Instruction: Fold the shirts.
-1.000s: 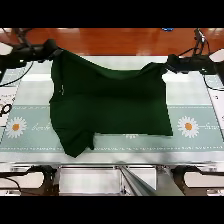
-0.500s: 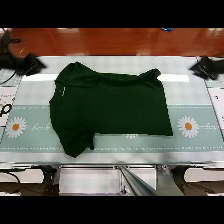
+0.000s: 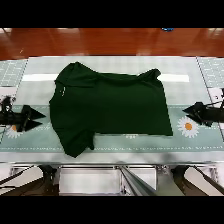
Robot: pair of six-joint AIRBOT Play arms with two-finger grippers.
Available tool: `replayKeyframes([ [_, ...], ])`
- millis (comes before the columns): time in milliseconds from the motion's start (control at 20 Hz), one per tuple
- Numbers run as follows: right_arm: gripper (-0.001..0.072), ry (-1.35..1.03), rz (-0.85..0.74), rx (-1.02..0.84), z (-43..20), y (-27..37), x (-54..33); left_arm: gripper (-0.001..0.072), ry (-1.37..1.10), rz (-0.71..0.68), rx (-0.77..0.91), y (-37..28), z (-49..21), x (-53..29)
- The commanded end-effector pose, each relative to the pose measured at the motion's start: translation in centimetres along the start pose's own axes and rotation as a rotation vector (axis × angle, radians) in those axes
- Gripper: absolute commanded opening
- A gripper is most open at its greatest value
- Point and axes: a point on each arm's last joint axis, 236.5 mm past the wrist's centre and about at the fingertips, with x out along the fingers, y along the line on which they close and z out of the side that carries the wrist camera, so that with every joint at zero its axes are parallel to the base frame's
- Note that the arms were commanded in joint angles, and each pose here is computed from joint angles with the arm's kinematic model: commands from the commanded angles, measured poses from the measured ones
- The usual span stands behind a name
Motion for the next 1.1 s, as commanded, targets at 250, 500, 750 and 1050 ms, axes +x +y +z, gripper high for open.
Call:
replayKeyframes([
  [250, 0.0395, 0.042, 0.038, 0.019, -3.1, 0.3, 0.6, 0.0506, 0.056, -0.004, -0.031, 1.2, -2.5, 4.7],
  [500, 0.0395, 0.056, 0.02, 0.006, -3.2, -0.2, 0.3, 0.0151, 0.101, 0.052, 0.078, -0.2, -2.9, 7.8],
  [750, 0.0395, 0.199, -0.157, 0.145, -7.1, -6.1, -1.7, 0.0017, 0.104, 0.04, 0.159, -1.9, -2.2, 7.2],
  [1050, 0.0395, 0.263, -0.063, 0.145, -10.0, -3.6, 1.1, 0.0018, 0.071, 0.05, 0.16, -1.8, -1.4, 7.2],
])
